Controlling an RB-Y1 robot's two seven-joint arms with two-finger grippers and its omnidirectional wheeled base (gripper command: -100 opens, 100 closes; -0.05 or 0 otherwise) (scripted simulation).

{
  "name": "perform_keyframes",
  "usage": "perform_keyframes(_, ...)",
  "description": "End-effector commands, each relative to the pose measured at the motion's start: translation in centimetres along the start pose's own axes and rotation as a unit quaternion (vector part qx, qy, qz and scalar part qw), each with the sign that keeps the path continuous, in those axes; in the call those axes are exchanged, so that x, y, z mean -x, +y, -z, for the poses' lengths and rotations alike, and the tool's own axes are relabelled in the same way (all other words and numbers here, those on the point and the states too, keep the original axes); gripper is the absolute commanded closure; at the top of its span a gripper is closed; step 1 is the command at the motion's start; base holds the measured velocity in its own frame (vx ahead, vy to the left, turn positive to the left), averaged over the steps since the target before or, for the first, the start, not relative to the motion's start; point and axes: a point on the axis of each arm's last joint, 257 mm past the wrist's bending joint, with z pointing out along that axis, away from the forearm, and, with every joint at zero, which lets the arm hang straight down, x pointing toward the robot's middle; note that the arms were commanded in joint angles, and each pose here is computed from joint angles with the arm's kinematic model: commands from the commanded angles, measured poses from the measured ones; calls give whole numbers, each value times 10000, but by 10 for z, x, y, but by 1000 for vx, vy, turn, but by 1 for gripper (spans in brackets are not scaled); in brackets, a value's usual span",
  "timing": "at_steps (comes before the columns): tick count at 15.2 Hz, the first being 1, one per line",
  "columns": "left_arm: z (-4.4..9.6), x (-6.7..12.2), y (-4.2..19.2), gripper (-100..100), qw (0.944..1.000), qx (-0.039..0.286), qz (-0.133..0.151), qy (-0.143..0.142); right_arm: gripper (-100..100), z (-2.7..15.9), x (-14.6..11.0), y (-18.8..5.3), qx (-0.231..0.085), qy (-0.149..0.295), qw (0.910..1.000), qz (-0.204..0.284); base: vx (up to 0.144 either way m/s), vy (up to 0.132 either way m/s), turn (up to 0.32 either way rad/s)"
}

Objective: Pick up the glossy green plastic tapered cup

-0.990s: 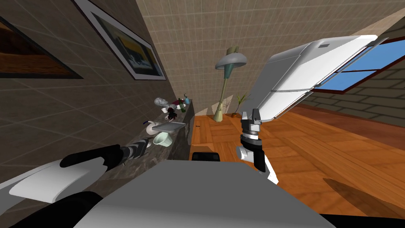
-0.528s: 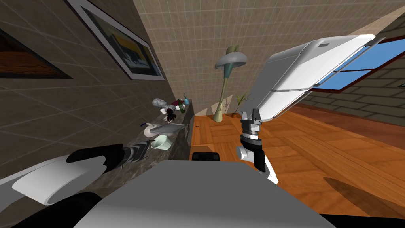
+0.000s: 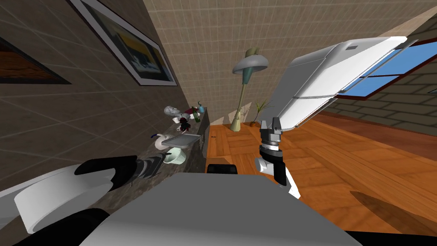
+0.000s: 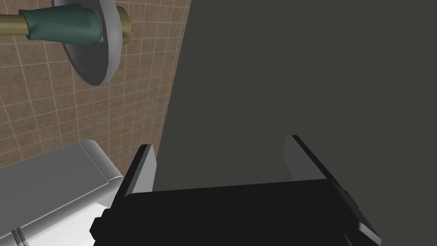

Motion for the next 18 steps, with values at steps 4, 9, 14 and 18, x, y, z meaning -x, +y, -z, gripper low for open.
perform_keyframes(4,-15,13,10,-100,9999,14,114,-51,0,0,0,0,0,0,10000,-1,-2,-25,-84)
perform_keyframes(9,-18,14,12,100,9999,19,135,-62,0,0,0,0,0,0,10000,0,-3,-17,-36)
perform_keyframes(14,-8,7,5,100,10000,5,68,-29,0,0,0,0,0,0,10000,0,1,10,45)
perform_keyframes(18,-4,3,1,100,10000,-2,19,-10,0,0,0,0,0,0,10000,0,5,31,77)
